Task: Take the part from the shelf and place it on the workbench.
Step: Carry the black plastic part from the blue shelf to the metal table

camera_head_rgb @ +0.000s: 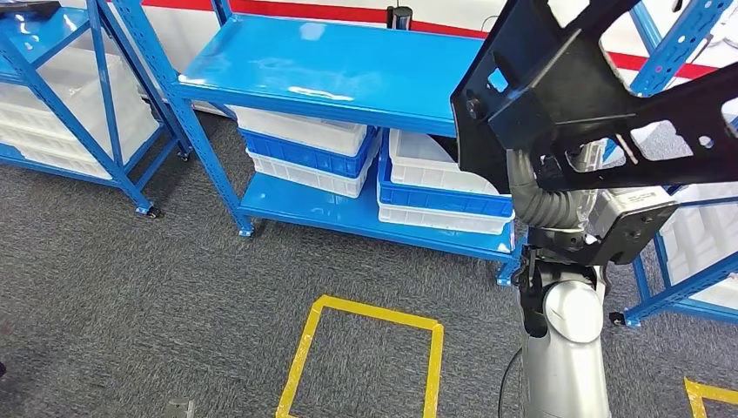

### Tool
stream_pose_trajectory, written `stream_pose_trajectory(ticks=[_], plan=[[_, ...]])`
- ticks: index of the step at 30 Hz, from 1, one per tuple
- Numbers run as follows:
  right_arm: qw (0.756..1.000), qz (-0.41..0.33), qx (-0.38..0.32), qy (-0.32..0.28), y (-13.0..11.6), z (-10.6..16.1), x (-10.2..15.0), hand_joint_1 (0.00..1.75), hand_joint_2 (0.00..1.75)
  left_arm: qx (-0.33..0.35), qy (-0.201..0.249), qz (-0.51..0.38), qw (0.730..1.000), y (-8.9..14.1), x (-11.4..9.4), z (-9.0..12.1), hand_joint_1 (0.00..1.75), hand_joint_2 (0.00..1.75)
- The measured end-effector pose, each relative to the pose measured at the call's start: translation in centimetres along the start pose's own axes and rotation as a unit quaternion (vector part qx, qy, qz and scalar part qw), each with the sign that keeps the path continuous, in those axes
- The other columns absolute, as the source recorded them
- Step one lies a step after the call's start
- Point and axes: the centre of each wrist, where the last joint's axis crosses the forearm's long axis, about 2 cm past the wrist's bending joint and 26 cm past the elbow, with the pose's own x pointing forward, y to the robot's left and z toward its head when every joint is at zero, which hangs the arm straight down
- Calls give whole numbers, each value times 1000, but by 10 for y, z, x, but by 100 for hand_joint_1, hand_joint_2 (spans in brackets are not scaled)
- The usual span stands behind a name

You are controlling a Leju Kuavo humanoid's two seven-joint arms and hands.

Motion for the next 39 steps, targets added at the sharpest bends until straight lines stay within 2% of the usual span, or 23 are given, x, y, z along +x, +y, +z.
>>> stream_pose_trajectory(ticks=[14,28,39], plan=[[1000,15,-18,9,-8,1,-2,175,175,-1,2,-4,1000,2,-1,0,0,175],[997,57,-49,35,-35,14,-13,175,175,-25,-10,-6,1000,-1,8,-5,0,175],[993,98,-63,36,-43,18,-15,175,175,-26,-25,-29,999,-3,11,-7,0,175]])
